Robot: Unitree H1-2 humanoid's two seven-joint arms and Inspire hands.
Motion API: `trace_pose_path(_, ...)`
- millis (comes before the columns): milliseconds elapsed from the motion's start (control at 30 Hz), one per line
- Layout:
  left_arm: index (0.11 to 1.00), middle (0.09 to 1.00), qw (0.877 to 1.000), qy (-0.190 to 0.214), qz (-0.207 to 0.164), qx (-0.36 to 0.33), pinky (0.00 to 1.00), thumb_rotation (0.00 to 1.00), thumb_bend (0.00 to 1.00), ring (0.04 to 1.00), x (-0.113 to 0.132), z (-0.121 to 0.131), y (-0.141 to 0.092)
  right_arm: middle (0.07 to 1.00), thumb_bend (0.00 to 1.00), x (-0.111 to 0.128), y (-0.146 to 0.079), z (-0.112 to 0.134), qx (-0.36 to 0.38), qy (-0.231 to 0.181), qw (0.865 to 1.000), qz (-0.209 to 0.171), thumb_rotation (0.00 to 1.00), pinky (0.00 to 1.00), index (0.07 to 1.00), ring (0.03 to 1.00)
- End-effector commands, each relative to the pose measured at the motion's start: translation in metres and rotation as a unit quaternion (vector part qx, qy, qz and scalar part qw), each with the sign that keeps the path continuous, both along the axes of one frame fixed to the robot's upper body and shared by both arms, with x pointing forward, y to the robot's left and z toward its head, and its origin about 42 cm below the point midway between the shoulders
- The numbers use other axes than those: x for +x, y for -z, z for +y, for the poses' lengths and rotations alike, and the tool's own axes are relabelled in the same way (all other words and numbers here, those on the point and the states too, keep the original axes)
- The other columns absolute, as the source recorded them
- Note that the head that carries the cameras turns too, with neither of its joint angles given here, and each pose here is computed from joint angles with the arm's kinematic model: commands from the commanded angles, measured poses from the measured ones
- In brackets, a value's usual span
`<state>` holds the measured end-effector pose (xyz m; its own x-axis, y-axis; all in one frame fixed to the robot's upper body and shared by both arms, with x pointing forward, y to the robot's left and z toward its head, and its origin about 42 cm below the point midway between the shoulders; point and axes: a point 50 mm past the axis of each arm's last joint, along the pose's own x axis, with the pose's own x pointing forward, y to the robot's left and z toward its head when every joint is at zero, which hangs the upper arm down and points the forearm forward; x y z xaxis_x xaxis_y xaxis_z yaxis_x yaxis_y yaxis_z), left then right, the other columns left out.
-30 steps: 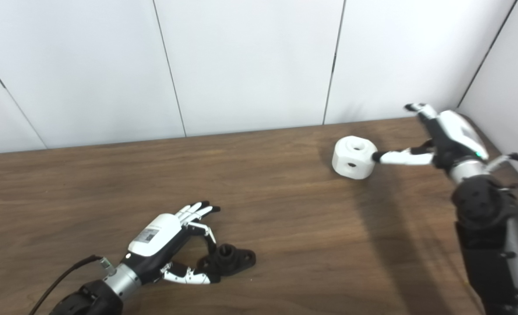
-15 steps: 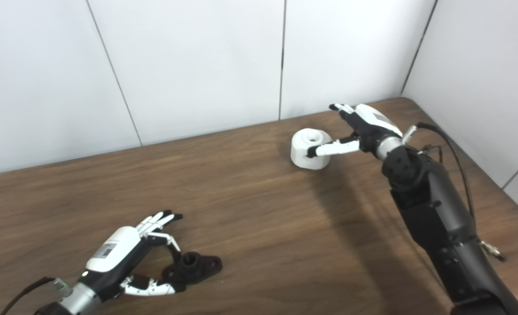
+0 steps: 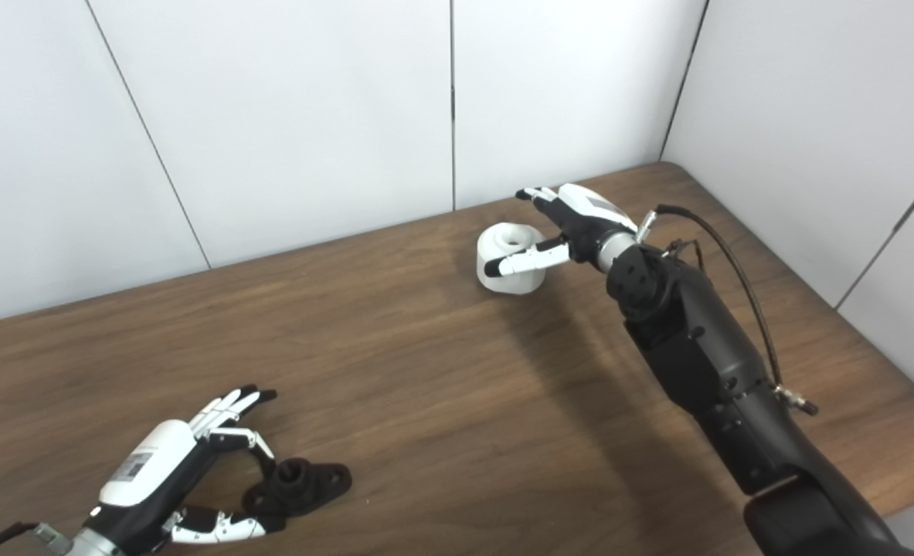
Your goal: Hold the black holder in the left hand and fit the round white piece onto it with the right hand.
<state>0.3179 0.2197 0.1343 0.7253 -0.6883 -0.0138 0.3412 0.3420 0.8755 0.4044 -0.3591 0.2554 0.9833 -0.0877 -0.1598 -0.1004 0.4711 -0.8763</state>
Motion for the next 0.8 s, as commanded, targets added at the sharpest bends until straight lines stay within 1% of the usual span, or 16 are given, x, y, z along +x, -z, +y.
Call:
trace_pose_path(0,0.482,0.958,0.999,-0.017,0.013,0.038,1.0,0.05,0.52,1.0,0.003,0.02,0.005,1.0,1.0,0.007,-0.032,-0.001,-0.015,-0.01,0.998,-0.054,0.62,0.76,0.929,0.999)
trace_pose_path(333,0.483,0.961,0.999,-0.015,0.011,0.038,1.0,0.05,0.52,1.0,0.003,0.021,0.007,1.0,1.0,0.003,-0.039,0.003,-0.018,-0.01,0.998,-0.057,0.53,0.76,0.896,1.0)
trace_pose_path(433,0.483,0.958,0.999,-0.015,0.009,0.034,1.0,0.05,0.52,1.0,0.003,0.022,0.008,1.0,0.98,0.003,-0.04,0.004,-0.022,-0.015,0.998,-0.057,0.5,0.76,0.885,1.0)
trace_pose_path(567,0.483,0.96,0.999,-0.016,0.012,0.034,1.0,0.05,0.52,1.0,0.002,0.021,0.007,1.0,0.98,0.007,-0.039,0.003,-0.031,-0.014,0.998,-0.052,0.47,0.77,0.879,1.0)
trace_pose_path(700,0.483,0.956,0.999,-0.014,0.01,0.03,1.0,0.05,0.52,1.0,0.001,0.022,0.009,1.0,0.99,0.012,-0.034,0.0,-0.045,-0.011,0.998,-0.049,0.47,0.85,0.875,1.0)
trace_pose_path(767,0.483,0.956,0.999,-0.014,0.011,0.03,1.0,0.05,0.52,1.0,0.001,0.022,0.009,1.0,0.99,0.015,-0.031,-0.002,-0.047,-0.011,0.998,-0.051,0.47,0.87,0.866,1.0)
